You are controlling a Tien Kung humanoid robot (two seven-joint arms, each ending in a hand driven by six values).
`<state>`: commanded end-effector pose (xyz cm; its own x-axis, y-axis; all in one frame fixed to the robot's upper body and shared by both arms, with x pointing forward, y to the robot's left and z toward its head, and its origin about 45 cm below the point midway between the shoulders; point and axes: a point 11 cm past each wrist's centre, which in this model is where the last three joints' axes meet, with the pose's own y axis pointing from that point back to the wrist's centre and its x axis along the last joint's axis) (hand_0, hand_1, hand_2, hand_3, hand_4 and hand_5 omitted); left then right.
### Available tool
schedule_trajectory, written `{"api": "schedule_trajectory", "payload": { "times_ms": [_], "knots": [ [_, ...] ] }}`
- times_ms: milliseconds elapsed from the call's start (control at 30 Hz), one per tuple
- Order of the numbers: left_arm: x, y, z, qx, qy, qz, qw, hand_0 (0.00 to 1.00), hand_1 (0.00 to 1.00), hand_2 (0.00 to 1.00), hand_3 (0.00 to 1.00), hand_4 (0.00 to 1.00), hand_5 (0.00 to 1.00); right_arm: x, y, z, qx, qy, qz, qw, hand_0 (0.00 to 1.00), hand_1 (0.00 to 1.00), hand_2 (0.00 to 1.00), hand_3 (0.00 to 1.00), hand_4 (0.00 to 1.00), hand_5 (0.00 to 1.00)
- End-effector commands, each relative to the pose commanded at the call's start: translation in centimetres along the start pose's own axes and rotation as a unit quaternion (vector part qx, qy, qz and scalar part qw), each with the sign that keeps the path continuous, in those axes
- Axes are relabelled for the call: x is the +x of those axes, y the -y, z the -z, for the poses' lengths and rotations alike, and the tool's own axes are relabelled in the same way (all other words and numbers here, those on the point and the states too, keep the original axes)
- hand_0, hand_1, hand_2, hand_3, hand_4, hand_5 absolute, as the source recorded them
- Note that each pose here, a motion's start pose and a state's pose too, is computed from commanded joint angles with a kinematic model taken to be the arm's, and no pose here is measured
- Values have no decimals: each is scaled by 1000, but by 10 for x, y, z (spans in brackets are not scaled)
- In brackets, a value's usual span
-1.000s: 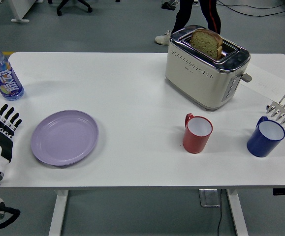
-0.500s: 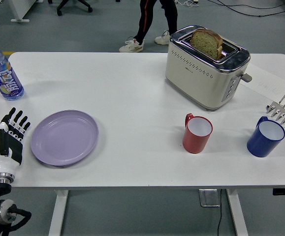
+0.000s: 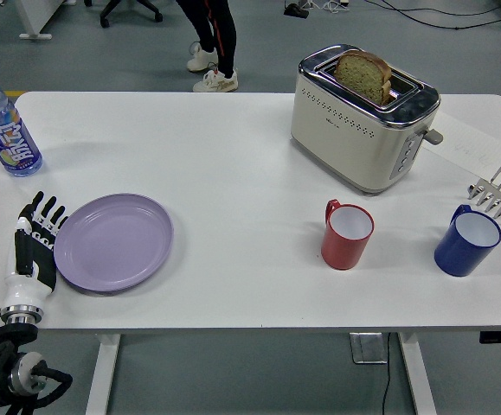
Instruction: Push plate across desktop
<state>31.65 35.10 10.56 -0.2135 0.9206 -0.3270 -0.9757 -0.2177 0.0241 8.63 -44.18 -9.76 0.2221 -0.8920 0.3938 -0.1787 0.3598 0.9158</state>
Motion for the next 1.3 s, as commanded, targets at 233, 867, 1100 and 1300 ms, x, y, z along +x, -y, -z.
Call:
{"api": "schedule_trajectory", "payload": {
  "times_ms": [233, 867, 1100, 1300],
  "knots": [
    [-6, 0, 1, 0, -1, 8, 1000, 900, 929, 963, 980, 515, 998, 0, 0, -1, 0, 0, 0, 1000, 627, 571, 662, 611, 171, 311],
    [-32, -5, 10, 1, -14, 38, 999, 900, 930, 963, 977, 510, 998, 1, 0, -1, -1, -1, 0, 1000, 627, 571, 662, 611, 171, 311],
    [-41, -5, 13, 4, -18, 48, 999, 899, 930, 963, 978, 508, 998, 1, 0, 1, 1, -1, -1, 1000, 627, 571, 662, 611, 171, 311],
    [-48, -5, 14, 5, -21, 56, 998, 898, 930, 962, 977, 505, 998, 1, 0, 2, 2, -2, -1, 1000, 627, 571, 662, 611, 171, 311]
  ]
}}
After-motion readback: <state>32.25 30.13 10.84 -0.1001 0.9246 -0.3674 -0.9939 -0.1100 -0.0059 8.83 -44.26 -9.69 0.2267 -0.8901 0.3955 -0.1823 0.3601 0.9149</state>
